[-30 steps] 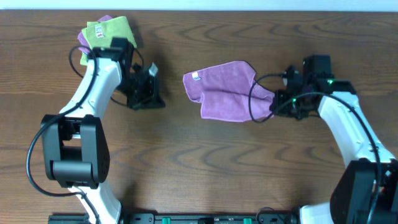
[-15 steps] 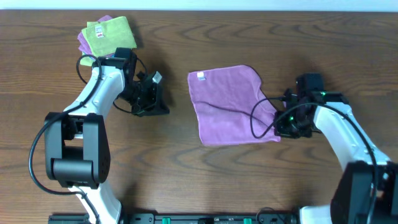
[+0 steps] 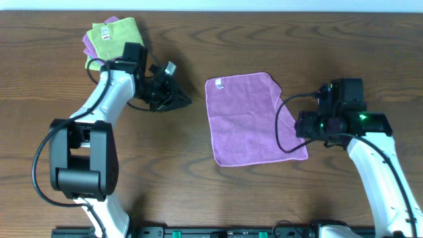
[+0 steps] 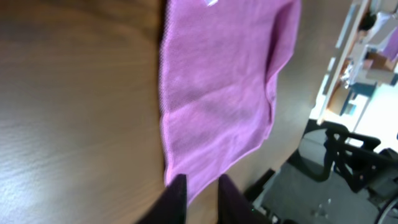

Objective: Fold the cloth

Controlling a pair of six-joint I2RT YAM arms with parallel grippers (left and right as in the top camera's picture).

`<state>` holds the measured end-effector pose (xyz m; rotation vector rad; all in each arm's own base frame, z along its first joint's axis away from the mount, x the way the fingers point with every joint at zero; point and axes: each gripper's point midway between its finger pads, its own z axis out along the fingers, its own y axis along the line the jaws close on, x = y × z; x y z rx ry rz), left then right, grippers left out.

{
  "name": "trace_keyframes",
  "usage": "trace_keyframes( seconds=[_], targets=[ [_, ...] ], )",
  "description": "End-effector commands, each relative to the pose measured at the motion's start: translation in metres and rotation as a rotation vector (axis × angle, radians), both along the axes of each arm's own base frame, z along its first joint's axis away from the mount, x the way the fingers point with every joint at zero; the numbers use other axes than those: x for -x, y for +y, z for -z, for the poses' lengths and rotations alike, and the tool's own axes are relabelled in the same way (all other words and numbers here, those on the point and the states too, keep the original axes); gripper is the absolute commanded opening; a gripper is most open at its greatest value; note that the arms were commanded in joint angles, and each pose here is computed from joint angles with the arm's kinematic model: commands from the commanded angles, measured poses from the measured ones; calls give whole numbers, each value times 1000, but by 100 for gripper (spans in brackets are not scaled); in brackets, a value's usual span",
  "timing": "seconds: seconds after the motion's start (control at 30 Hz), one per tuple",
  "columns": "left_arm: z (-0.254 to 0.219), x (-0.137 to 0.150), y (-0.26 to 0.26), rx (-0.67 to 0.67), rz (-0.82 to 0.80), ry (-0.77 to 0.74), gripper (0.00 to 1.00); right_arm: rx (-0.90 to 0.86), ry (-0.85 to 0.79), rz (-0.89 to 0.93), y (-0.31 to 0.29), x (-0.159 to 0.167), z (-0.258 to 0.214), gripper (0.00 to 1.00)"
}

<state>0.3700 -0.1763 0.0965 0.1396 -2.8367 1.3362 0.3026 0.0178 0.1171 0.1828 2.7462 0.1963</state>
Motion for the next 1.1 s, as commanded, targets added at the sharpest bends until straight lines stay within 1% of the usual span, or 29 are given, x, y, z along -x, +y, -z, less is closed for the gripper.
trace_keyframes(
  seconds=[0.0,0.03,0.13,0.27,0.37,0.4,0.53,0.6,0.77,1.07],
  targets=[
    [-9,2,-30,29,33,-20,27,-86,-53,-39,19,-13,0,68],
    [-7,0,-40,14,45,-49,29,-116,-84,-39,24,-23,2,68],
    [-2,-3,-59,-44,59,-104,29,-152,-132,-10,27,-47,12,68],
    [6,-6,-76,-92,80,-164,29,-229,-170,-35,40,-74,27,69],
    [16,-7,-87,-91,92,-168,24,-284,-188,-12,46,-91,38,69],
    [21,-7,-89,-94,92,-159,20,-301,-190,-4,48,-95,41,68],
    [48,-4,-94,-112,101,-110,9,-337,-189,31,50,-107,55,68],
    [63,-2,-95,-121,106,-81,6,-344,-177,46,50,-109,64,68],
    [78,0,-95,-129,92,-37,6,-371,-158,73,52,-114,79,66],
    [78,-1,-95,-127,83,-33,6,-424,-156,112,56,-124,94,62]
  ],
)
